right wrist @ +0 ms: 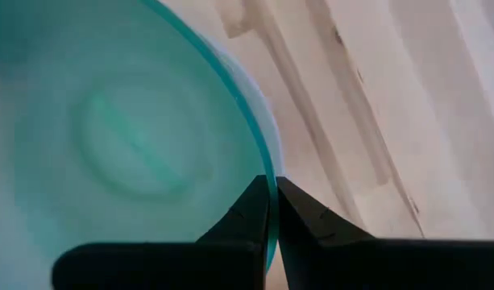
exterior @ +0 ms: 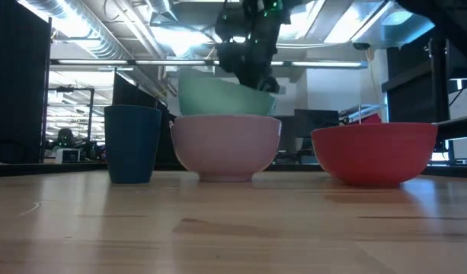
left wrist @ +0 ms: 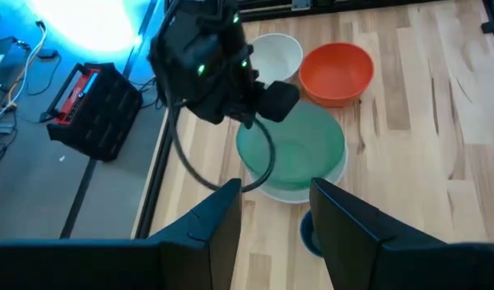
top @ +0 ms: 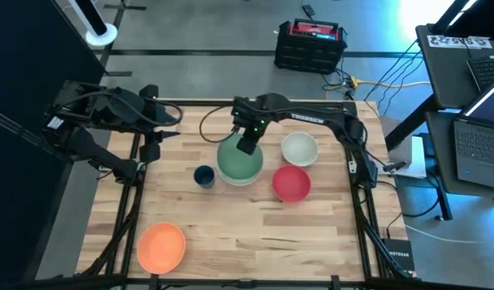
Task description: Nest bowls inside each other
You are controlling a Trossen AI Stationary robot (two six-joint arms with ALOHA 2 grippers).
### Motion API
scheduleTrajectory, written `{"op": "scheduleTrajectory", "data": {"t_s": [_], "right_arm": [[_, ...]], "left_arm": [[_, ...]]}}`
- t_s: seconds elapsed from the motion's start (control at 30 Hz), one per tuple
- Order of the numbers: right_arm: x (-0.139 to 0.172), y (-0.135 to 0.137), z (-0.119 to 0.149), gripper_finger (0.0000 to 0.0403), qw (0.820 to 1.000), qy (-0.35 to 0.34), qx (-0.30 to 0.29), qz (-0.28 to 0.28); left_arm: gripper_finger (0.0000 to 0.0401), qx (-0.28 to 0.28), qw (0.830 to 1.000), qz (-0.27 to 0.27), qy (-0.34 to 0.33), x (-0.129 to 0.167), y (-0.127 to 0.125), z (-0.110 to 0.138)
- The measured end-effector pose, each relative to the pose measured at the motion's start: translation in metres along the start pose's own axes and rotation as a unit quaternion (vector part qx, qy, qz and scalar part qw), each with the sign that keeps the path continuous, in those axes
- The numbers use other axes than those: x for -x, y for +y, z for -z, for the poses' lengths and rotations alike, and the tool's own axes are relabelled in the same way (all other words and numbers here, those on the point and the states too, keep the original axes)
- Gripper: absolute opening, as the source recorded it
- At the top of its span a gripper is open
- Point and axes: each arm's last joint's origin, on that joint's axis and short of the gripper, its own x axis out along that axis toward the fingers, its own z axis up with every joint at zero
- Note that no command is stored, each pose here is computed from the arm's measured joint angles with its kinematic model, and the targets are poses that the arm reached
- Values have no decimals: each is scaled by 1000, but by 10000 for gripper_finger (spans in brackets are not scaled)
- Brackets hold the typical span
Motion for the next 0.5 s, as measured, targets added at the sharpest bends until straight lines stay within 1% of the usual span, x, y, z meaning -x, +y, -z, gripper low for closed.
{"op": "scheduleTrajectory", "data": {"t_s": [0.17, 0.37, 0.5], "right_arm": [[-19, -5, 2, 0, 999, 43, -9, 0], [-26, -3, 0, 4, 999, 46, -7, -13], [-26, -4, 0, 22, 999, 45, -7, -16]], "left_arm": [[132, 0, 1000, 0, 0, 0, 0, 0], [132, 0, 1000, 0, 0, 0, 0, 0], [132, 0, 1000, 0, 0, 0, 0, 0]]}}
